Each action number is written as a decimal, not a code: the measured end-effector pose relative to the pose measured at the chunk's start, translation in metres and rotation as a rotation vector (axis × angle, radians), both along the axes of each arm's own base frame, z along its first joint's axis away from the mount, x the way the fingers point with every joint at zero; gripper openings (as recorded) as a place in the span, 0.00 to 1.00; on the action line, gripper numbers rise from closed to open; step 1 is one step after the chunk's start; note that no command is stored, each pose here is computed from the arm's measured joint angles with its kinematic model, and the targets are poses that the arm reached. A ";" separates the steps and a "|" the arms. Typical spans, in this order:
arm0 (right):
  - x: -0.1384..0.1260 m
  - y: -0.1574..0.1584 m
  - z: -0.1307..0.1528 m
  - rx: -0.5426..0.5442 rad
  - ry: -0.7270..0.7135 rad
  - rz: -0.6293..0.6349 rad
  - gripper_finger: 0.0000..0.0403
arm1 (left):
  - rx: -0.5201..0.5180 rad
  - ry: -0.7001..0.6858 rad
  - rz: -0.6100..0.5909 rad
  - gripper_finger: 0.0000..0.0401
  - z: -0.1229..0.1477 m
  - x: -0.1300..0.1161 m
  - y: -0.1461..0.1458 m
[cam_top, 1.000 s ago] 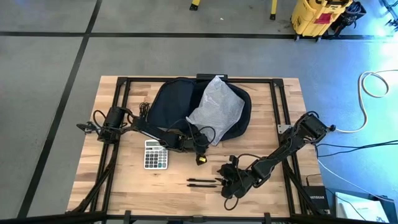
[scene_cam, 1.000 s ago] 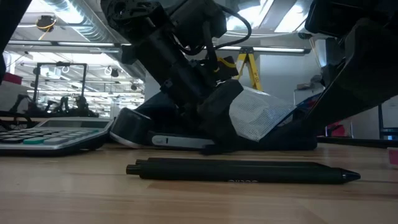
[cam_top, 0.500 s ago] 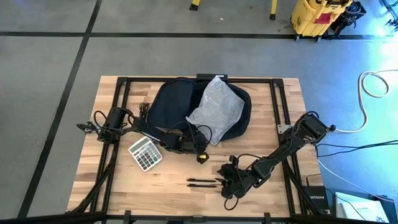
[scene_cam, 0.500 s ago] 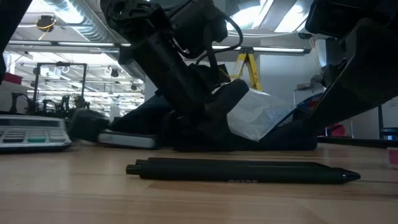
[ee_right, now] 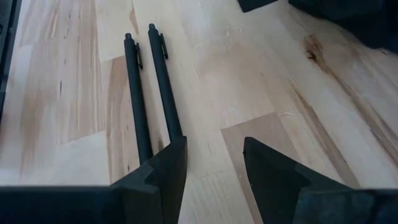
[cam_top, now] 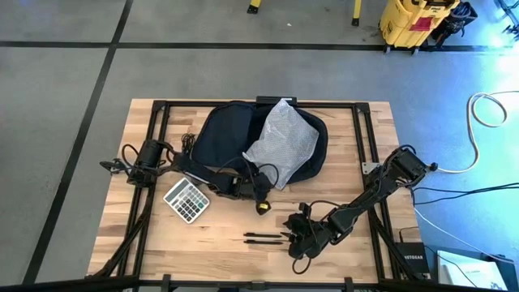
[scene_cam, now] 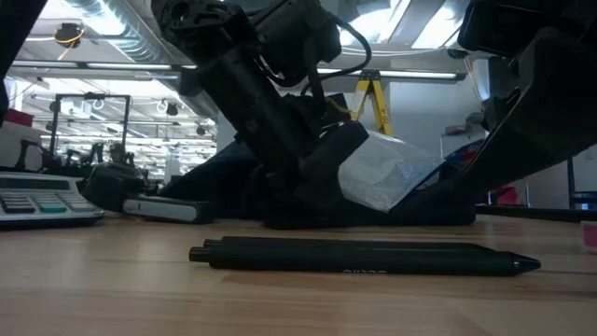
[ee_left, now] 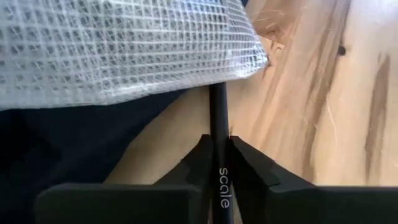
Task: Unpack backpack
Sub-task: Adjust the black pen
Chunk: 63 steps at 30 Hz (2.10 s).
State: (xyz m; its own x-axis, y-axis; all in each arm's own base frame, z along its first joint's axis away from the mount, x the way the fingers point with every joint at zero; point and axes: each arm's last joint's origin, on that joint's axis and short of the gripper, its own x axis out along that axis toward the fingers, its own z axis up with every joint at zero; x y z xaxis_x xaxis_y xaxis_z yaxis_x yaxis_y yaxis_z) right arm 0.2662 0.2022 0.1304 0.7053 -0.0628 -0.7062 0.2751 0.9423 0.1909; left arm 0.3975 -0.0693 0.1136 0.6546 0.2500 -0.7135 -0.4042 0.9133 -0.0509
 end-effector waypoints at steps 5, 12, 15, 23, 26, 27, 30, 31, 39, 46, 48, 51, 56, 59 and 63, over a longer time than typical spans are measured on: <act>0.000 0.000 0.000 0.000 0.000 0.000 0.35 | -0.007 0.000 -0.021 0.03 0.001 -0.001 -0.006; 0.000 0.000 0.000 0.008 0.006 0.007 0.35 | -0.005 0.012 -0.054 0.05 0.000 -0.004 -0.019; 0.000 0.001 0.000 0.012 0.010 0.011 0.35 | -0.004 0.015 -0.074 0.05 0.000 -0.007 -0.027; 0.000 0.001 0.000 0.018 0.015 0.017 0.35 | -0.022 0.005 -0.135 0.05 0.000 -0.015 -0.058; 0.000 0.001 0.000 0.019 0.015 0.017 0.35 | -0.042 -0.023 -0.179 0.04 0.001 -0.018 -0.073; 0.000 0.001 0.000 0.019 0.015 0.017 0.35 | -0.050 -0.036 -0.196 0.04 0.001 -0.019 -0.078; 0.000 0.001 0.000 0.019 0.015 0.016 0.35 | -0.066 -0.072 -0.240 0.04 0.003 -0.021 -0.092; 0.000 0.001 0.000 0.021 0.015 0.015 0.35 | -0.070 -0.082 -0.254 0.04 0.003 -0.022 -0.096; 0.000 0.001 0.000 0.031 0.018 0.017 0.35 | -0.058 -0.113 -0.276 0.04 0.006 -0.024 -0.104; 0.000 0.001 0.000 0.035 0.013 0.017 0.35 | -0.017 -0.118 -0.261 0.04 0.006 -0.020 -0.096; 0.000 0.001 0.000 0.039 0.015 0.019 0.35 | -0.018 -0.119 -0.252 0.04 0.007 -0.019 -0.094; 0.000 0.002 0.000 0.039 0.017 0.020 0.35 | -0.017 -0.120 -0.247 0.04 0.007 -0.018 -0.091; 0.000 0.002 0.000 0.039 0.017 0.020 0.35 | -0.042 -0.128 -0.235 0.04 0.008 -0.017 -0.091; 0.000 0.002 0.000 0.039 0.017 0.021 0.35 | -0.042 -0.128 -0.236 0.04 0.008 -0.017 -0.091; 0.000 0.002 0.000 0.039 0.017 0.020 0.35 | -0.043 -0.129 -0.235 0.04 0.008 -0.017 -0.091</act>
State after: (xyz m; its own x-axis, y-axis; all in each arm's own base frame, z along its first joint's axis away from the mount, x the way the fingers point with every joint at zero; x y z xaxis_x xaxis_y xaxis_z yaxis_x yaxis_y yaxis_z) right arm 0.2662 0.2037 0.1302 0.6939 -0.0210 -0.7197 0.2596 0.9396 0.2229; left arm 0.3805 -0.1606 0.1221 0.7773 0.0515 -0.6270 -0.1688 0.9772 -0.1290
